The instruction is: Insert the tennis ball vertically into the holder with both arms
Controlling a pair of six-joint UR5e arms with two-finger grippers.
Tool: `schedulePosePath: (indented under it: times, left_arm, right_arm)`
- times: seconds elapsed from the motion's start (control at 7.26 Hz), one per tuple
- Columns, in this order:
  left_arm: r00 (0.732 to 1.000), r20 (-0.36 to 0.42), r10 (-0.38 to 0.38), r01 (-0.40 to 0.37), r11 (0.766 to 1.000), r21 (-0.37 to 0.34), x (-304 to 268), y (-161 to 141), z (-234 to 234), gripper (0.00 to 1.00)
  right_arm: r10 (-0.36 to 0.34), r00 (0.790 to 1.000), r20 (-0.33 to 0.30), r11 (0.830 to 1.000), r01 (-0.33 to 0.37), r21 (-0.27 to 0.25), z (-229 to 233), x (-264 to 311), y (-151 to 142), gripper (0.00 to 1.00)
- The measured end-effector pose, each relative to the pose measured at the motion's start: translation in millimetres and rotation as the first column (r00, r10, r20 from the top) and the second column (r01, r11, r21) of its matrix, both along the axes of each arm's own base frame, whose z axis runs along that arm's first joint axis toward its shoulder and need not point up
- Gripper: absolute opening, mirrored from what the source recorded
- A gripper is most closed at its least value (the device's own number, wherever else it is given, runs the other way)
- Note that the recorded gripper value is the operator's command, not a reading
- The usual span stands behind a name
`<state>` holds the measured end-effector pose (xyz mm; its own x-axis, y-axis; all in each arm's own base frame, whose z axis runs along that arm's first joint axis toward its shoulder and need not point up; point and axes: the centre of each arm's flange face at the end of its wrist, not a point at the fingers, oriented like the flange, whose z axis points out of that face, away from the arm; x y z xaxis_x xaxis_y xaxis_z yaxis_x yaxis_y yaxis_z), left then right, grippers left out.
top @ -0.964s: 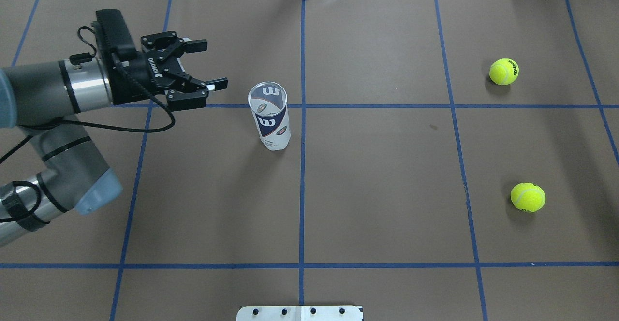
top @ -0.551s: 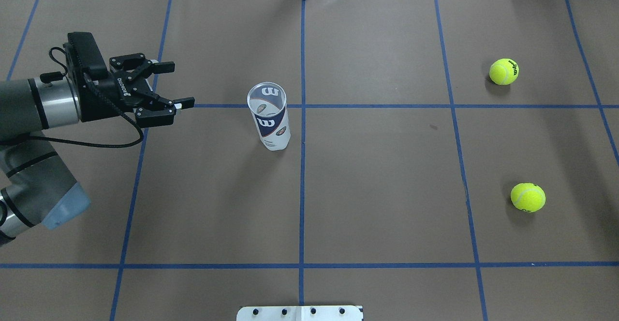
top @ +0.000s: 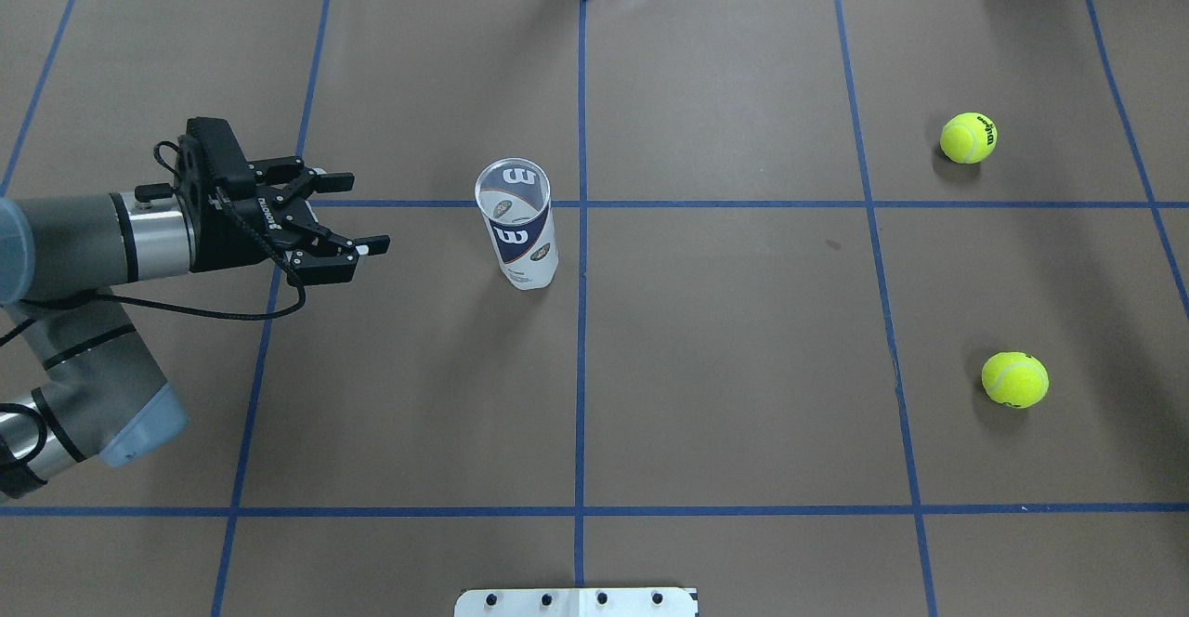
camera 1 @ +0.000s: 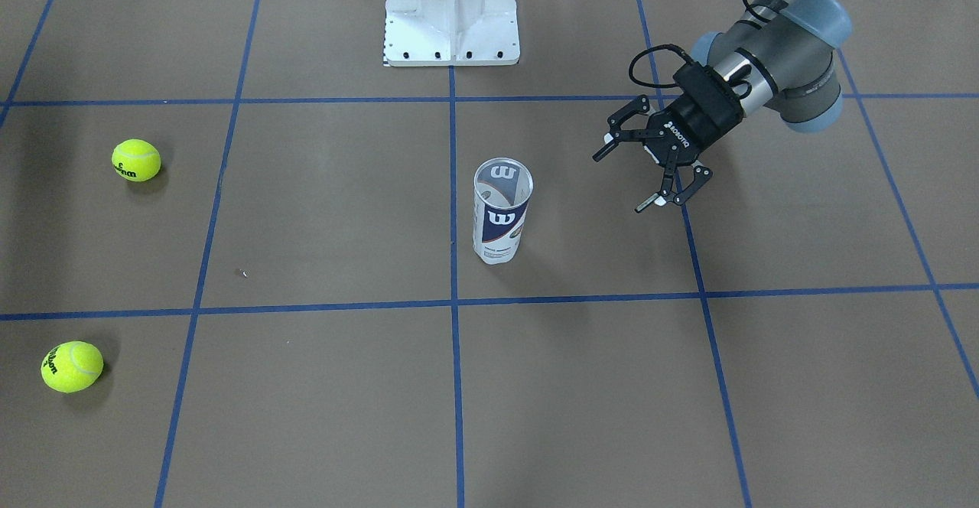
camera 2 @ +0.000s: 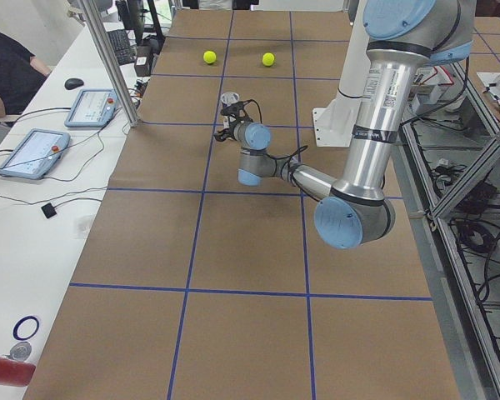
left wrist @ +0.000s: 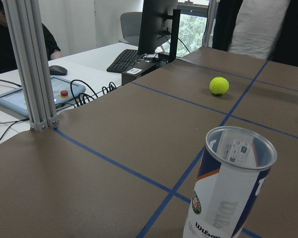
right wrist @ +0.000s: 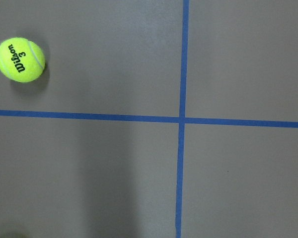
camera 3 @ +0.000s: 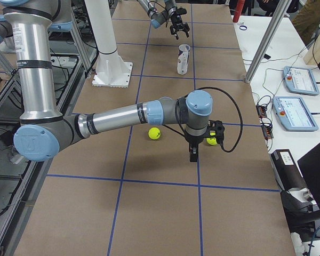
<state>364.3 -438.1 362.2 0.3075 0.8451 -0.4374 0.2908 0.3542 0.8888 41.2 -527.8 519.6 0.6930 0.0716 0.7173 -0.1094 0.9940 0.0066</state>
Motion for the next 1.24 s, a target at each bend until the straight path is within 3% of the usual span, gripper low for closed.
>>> schedulePosePath:
  times: [0.14,0.28,0.69,0.96,1.24]
  left_arm:
    - [1.0,0.0,0.017,-0.017,1.0,0.0,9,6,0,0.99]
    - [1.0,0.0,0.027,-0.027,1.0,0.001,17,8,-1,0.99]
    - [0.999,0.003,0.037,-0.037,0.999,0.004,29,7,-3,0.99]
    - [0.999,0.003,0.038,-0.038,0.999,0.009,34,5,-5,0.99]
    - [0.999,0.003,0.038,-0.038,0.999,0.011,36,4,-6,0.99]
  right_arm:
    - [0.043,0.998,0.037,0.997,-0.041,-0.065,-26,-34,-11,0.99]
    - [0.023,0.997,0.068,0.996,-0.017,-0.086,-43,-80,-9,0.98]
    - [-0.031,0.992,0.119,0.999,0.036,-0.036,-30,-161,51,0.99]
    - [-0.1,0.987,0.122,0.995,0.099,0.019,-11,-201,90,0.99]
    - [-0.167,0.979,0.113,0.986,0.164,0.035,1,-229,114,0.99]
